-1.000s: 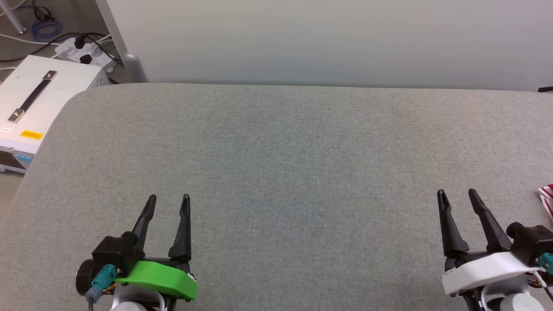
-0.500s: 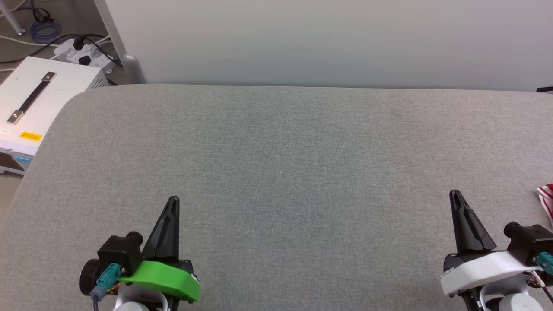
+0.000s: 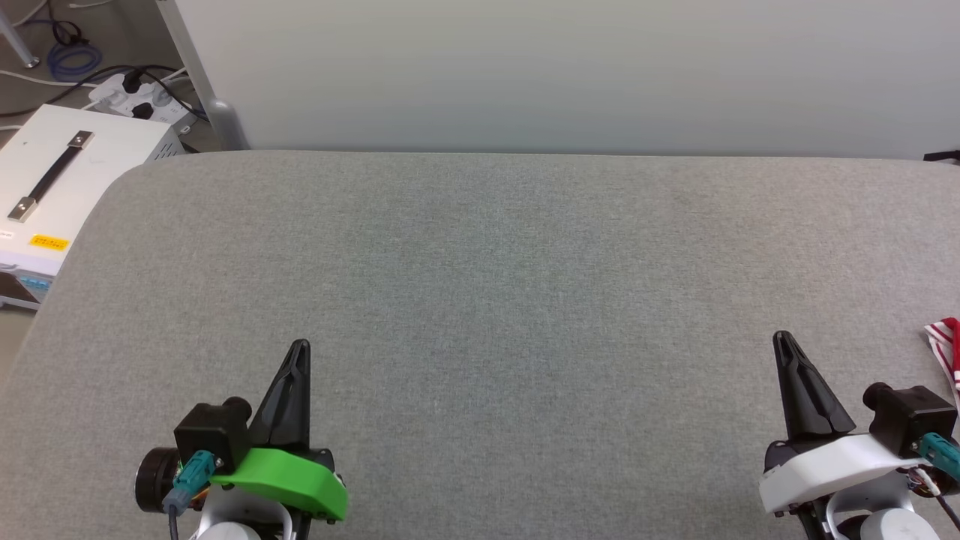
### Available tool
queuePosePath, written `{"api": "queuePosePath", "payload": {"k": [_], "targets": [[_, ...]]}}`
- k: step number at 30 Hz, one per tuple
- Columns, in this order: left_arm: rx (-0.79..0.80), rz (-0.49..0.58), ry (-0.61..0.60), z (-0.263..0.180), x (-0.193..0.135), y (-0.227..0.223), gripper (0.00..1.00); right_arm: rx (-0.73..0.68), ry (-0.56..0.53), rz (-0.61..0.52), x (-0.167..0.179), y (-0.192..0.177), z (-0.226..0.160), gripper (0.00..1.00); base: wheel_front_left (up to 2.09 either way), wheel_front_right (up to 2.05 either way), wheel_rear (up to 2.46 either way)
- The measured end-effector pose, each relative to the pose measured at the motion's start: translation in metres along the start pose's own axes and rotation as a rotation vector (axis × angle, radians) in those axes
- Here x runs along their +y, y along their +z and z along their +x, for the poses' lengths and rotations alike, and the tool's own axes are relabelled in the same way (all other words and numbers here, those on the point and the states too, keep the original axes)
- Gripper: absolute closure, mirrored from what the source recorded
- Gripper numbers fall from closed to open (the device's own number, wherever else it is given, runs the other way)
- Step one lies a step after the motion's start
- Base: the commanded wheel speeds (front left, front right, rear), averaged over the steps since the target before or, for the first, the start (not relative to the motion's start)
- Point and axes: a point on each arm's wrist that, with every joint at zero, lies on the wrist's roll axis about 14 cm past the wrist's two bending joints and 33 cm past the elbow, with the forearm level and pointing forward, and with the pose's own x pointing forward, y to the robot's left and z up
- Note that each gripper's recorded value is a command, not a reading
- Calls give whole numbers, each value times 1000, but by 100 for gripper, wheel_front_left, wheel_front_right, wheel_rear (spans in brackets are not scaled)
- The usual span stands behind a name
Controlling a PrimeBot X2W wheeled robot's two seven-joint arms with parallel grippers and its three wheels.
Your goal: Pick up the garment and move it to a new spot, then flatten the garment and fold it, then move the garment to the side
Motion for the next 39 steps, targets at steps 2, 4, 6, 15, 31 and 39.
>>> {"api": "queuePosePath", "payload": {"k": [2,4,6,15,31,39], "targets": [[1,5,2,0,0,0,100,0,0,-7,0,0,0,100,0,0,0],[3,6,3,1,0,1,100,2,0,-10,0,0,0,100,0,0,0],[5,10,4,1,0,1,100,6,-1,-14,0,0,-1,100,0,0,0],[10,30,7,2,-1,2,100,12,-3,-32,0,1,-1,100,0,0,0],[24,59,16,4,-2,4,100,30,-9,-67,1,1,-3,100,0,0,0],[30,73,20,5,-2,5,100,38,-11,-89,1,2,-3,100,0,0,0]]}}
